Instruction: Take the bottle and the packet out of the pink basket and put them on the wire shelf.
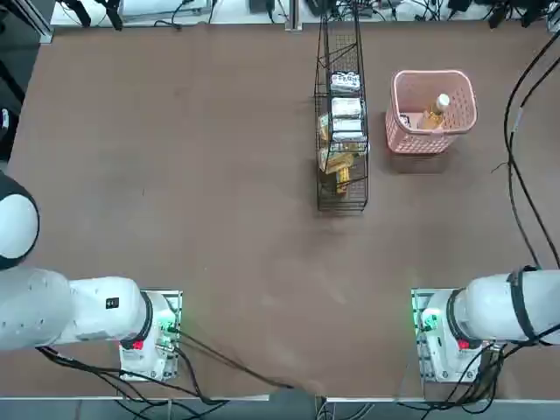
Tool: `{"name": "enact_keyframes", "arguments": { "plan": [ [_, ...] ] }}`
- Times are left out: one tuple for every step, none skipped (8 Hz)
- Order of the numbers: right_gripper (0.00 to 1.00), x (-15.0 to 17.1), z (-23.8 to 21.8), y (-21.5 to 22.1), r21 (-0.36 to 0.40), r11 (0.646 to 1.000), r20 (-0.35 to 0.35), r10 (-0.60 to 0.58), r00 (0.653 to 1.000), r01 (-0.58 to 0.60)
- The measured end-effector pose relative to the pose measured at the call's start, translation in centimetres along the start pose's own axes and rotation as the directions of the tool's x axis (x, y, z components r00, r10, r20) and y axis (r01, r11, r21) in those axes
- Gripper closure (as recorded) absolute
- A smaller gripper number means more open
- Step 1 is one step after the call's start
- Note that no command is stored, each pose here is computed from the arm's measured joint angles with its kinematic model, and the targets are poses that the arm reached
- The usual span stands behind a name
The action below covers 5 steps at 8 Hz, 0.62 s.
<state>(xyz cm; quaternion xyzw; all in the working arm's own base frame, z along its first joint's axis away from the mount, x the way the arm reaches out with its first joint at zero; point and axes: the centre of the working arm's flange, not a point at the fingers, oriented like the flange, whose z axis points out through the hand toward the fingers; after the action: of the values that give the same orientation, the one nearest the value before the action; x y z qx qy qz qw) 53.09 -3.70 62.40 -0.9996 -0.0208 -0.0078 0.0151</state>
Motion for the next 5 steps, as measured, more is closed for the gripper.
{"name": "enact_keyframes", "arguments": {
  "plan": [
    [0.0, 0.0, 0.1, 0.0, 0.0, 1.0, 0.003, 0.0, 1.0, 0.0],
    [0.0, 0.0, 0.2, 0.0, 0.0, 1.0, 0.008, 0.004, 1.0, -0.004],
    [0.0, 0.0, 0.6, 0.0, 0.001, 1.0, 0.015, 0.007, 1.0, -0.007],
    [0.0, 0.1, 1.4, 0.1, 0.002, 1.0, 0.031, 0.011, 0.999, -0.011],
    [0.0, 0.5, 3.3, 0.2, 0.003, 1.0, 0.052, 0.014, 0.999, -0.015]
  ]
}}
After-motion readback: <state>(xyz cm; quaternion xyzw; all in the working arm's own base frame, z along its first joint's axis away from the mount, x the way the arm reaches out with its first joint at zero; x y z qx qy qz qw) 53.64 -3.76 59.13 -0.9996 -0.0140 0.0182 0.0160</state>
